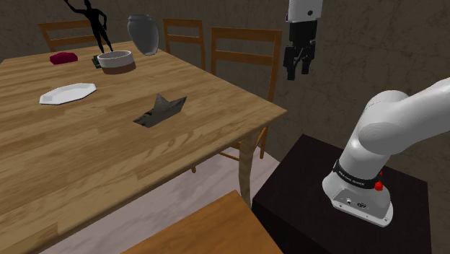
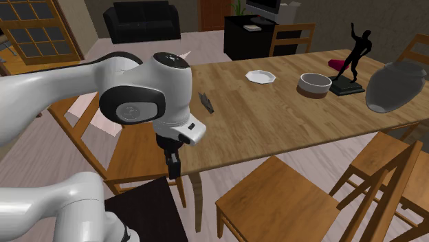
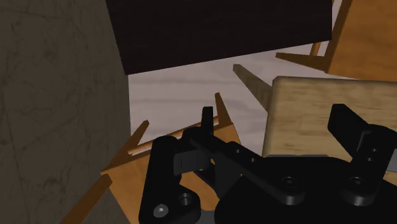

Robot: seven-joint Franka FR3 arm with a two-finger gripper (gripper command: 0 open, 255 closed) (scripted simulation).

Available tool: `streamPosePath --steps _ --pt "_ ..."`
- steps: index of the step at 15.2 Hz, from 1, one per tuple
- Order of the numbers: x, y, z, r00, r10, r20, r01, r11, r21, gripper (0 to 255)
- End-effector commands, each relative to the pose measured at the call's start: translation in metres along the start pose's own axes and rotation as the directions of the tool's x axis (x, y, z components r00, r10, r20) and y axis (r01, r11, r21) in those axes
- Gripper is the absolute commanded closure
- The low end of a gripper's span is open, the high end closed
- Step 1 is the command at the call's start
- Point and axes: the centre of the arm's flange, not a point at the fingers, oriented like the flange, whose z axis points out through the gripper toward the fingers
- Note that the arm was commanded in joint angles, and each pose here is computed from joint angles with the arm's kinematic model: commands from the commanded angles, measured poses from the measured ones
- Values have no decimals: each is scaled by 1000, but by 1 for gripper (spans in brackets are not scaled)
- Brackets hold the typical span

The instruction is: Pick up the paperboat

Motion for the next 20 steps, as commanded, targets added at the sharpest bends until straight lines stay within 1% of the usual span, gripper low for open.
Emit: streamPosePath --steps 1,3,5,7,10,12,15,17,20 --pt "0 0 0 1000 0 0 0 1000 0 0" --pt "-2 -26 1 997 75 -4 -75 997 2 0" --pt "-3 -52 1 989 149 -8 -149 989 4 0" --pt "-1 -78 1 975 223 -12 -223 975 6 0" --pt "5 -117 2 943 331 -17 -331 944 10 0" --pt "11 -143 2 916 401 -20 -400 916 14 0" --pt "24 -180 3 865 501 -24 -501 865 19 0" --pt "35 -204 3 825 564 -27 -564 826 22 0" --pt "55 -238 3 756 653 -30 -653 757 28 0"
